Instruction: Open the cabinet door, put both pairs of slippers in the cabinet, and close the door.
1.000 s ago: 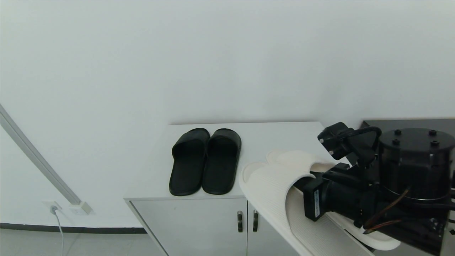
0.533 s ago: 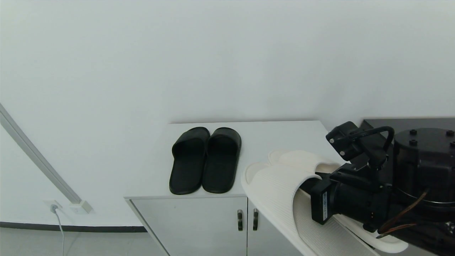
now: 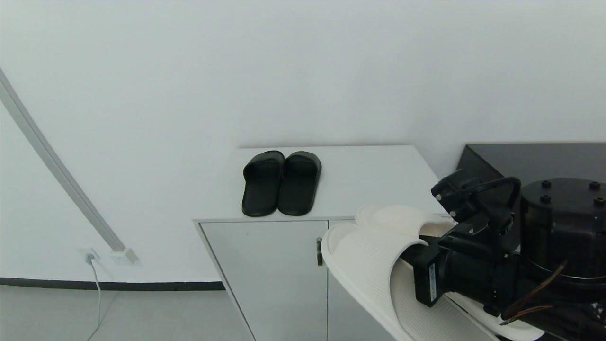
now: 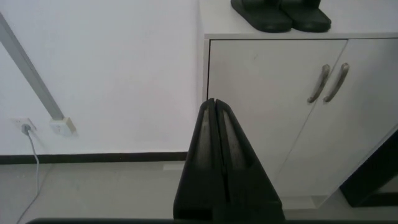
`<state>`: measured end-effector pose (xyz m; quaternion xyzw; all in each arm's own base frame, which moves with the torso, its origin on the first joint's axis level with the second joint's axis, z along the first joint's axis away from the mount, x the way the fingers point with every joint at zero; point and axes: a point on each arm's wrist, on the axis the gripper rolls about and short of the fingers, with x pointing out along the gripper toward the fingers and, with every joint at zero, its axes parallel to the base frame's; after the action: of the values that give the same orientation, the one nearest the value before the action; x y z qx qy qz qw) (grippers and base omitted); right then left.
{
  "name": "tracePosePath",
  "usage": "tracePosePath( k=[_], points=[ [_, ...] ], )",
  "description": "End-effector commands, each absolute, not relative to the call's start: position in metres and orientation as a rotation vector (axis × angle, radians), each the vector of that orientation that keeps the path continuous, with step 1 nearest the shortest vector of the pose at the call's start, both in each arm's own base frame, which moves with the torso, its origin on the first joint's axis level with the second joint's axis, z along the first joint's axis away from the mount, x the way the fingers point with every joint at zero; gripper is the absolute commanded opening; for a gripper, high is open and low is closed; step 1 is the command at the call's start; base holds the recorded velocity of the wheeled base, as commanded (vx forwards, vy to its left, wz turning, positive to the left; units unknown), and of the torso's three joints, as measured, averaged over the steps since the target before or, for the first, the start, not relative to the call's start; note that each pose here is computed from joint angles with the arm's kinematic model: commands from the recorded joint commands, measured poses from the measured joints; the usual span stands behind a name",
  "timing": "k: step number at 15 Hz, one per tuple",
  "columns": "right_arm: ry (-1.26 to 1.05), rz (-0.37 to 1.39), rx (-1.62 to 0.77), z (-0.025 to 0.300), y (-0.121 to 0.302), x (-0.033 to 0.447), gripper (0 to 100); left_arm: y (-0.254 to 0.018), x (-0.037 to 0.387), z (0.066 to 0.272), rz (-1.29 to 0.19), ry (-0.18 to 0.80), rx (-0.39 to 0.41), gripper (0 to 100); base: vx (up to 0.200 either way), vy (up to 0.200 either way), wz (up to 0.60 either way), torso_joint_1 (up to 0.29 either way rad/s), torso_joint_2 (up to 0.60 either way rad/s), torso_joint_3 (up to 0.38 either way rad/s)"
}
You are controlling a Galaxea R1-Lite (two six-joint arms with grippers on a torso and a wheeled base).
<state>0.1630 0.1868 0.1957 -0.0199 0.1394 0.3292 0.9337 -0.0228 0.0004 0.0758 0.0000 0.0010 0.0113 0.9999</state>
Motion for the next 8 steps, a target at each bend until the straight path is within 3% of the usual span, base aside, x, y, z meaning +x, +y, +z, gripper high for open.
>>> tracePosePath(
  k=[1, 8],
  points=[
    [0.295, 0.673, -0.052, 0.1922, 0.1868, 0.1629, 0, 0.0004, -0.0228, 0.0758, 0.023, 0.002, 0.0, 0, 0.0, 0.0, 0.0, 0.0, 0.0, 0.0],
    [0.301, 0.684, -0.055, 0.1903, 0.1868, 0.1625, 0, 0.0004, -0.0228, 0.0758, 0.023, 0.002, -0.002, 0, 0.0, 0.0, 0.0, 0.0, 0.0, 0.0]
  ],
)
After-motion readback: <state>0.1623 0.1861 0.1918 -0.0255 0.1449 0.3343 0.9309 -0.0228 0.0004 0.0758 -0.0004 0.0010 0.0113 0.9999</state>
